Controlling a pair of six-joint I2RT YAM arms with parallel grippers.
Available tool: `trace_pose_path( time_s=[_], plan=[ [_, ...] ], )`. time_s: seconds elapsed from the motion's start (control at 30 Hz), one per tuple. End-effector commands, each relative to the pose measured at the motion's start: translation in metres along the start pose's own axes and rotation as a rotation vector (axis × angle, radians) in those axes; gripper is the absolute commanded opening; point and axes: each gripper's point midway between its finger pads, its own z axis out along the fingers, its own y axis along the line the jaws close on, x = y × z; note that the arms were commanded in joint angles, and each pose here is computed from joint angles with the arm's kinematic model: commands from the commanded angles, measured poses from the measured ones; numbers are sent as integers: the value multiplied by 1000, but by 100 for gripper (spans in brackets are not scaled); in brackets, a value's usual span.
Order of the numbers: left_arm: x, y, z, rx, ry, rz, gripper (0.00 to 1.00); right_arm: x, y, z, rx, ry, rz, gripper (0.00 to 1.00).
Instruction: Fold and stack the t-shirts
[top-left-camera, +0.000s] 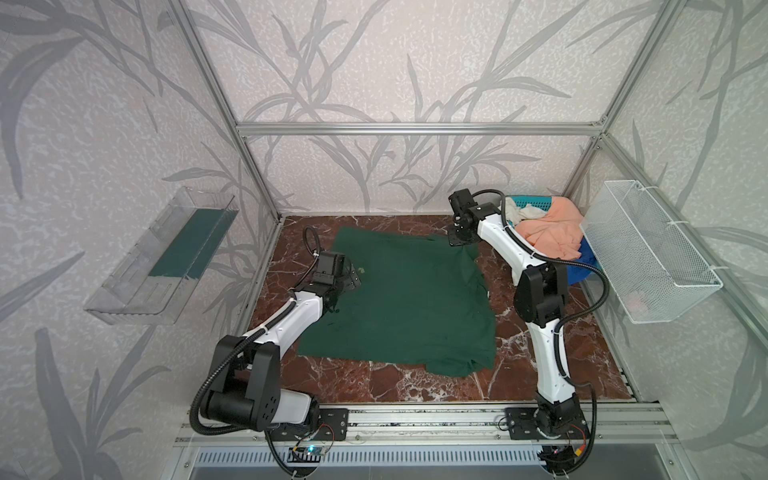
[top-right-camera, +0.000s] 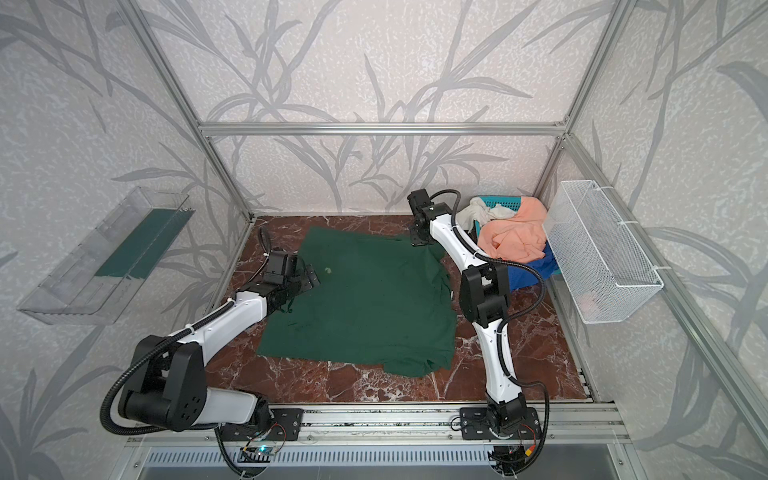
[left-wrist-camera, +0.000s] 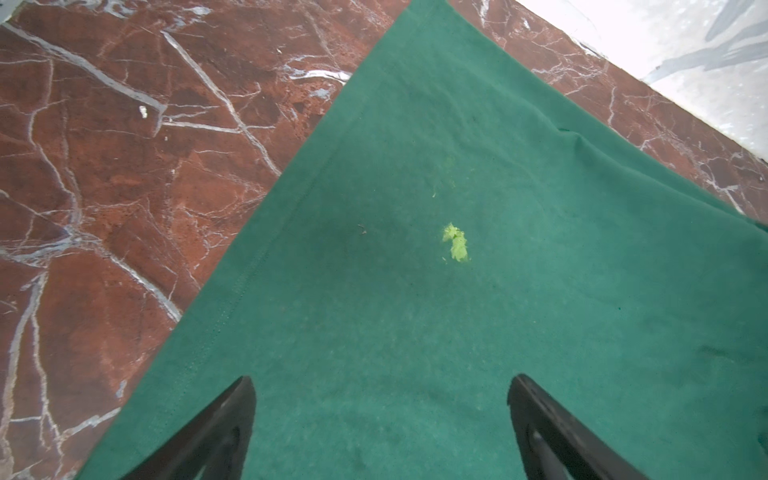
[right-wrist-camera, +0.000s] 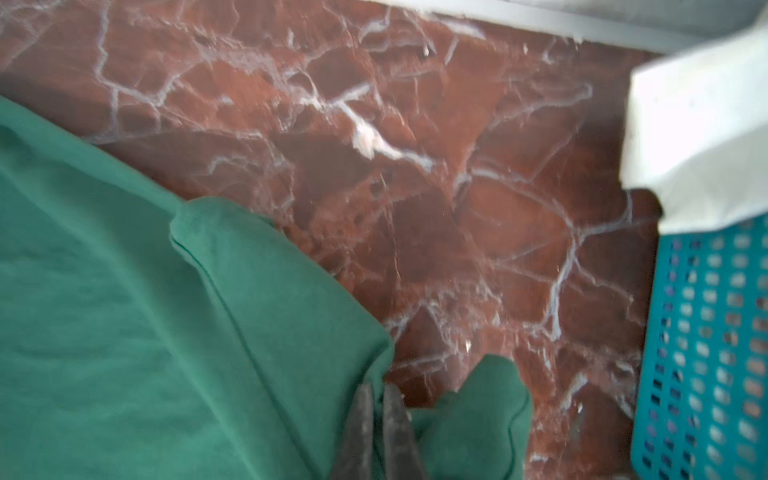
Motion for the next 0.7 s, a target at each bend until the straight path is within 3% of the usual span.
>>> trace_pose_path(
  time_s=[0.0, 0.2, 0.47, 0.53, 0.63, 0.67],
  plan=[
    [7, 10, 7, -40, 19, -6, 95, -1, 2, -19, 18, -94, 55, 0],
    [11, 10, 14, -40, 39, -9, 95, 50, 12, -5, 8, -69, 100, 1],
    [13, 10, 18, -45, 56, -7, 95, 107, 40, -9, -9, 88, 58, 8],
    [14, 9, 18, -42, 61, -6, 95, 114, 43, -14, -24, 102, 58, 15],
    [15, 8, 20, -42, 71, -5, 95, 115, 51, -24, -89, 107, 56, 36],
    [15, 8, 20, -42, 73, -4, 95, 113, 54, -28, -111, 107, 51, 37]
  ],
)
